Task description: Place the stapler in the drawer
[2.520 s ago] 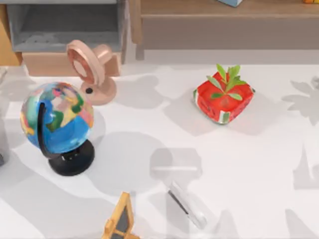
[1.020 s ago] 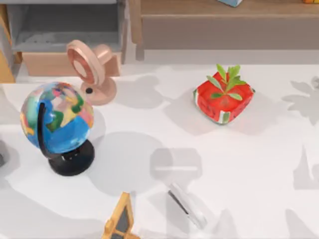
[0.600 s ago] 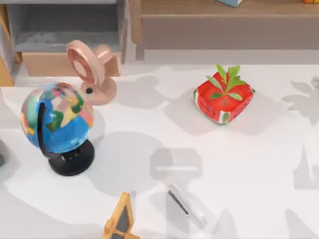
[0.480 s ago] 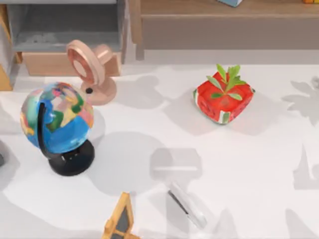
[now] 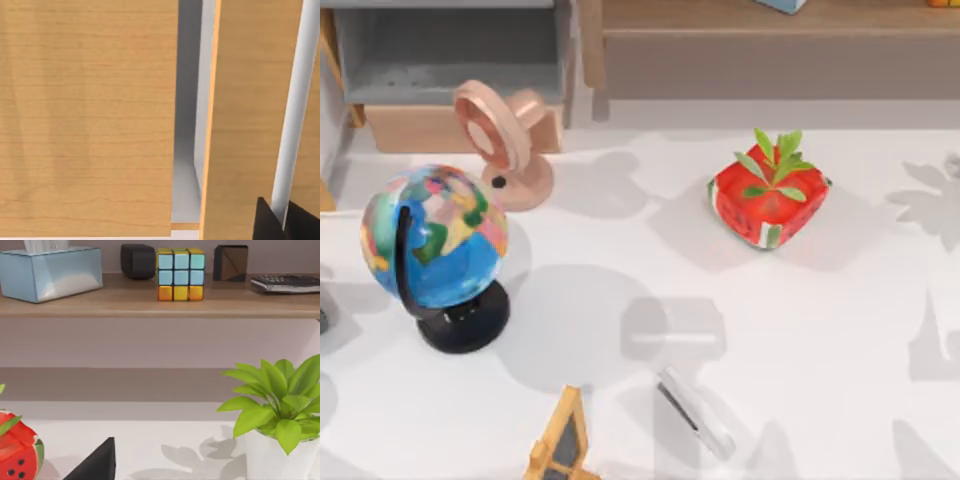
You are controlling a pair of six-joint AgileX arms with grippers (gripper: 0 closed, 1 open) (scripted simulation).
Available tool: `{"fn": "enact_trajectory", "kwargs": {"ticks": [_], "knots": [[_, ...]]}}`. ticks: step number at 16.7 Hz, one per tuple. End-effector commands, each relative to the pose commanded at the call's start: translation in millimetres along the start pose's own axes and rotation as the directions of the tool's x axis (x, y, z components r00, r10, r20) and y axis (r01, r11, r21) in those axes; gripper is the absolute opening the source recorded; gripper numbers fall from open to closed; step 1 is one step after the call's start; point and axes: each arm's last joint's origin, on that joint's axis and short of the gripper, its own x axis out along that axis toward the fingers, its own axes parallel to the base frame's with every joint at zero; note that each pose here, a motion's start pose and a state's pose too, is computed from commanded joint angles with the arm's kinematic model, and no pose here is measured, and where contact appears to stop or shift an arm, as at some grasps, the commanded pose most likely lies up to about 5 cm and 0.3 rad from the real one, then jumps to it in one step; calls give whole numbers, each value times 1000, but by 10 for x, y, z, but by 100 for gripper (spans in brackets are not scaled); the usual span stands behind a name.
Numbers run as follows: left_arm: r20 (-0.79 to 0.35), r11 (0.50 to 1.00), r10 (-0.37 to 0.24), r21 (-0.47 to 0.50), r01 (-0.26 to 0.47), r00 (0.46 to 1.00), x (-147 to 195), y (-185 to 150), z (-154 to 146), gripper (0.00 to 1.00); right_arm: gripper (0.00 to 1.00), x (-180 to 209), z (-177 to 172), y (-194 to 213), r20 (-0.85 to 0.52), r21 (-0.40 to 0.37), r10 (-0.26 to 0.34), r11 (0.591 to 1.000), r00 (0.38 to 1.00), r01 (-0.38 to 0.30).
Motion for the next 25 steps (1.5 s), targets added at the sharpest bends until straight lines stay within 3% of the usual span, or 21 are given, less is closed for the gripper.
{"fn": "enact_trajectory", "kwargs": {"ticks": [4, 15, 20, 25], "knots": [[4, 1000, 2, 4, -2, 1000, -21, -1, 4, 0, 100, 0, 0, 0, 0, 0, 0, 1000, 1000, 0], [4, 1000, -2, 0, 2, 1000, -587, -22, 8, 0, 100, 0, 0, 0, 0, 0, 0, 1000, 1000, 0], [4, 1000, 0, 1, 0, 1000, -614, -19, 10, 0, 100, 0, 0, 0, 0, 0, 0, 1000, 1000, 0], [4, 1000, 0, 1, 0, 1000, -614, -19, 10, 38, 100, 0, 0, 0, 0, 0, 0, 1000, 1000, 0]]}}
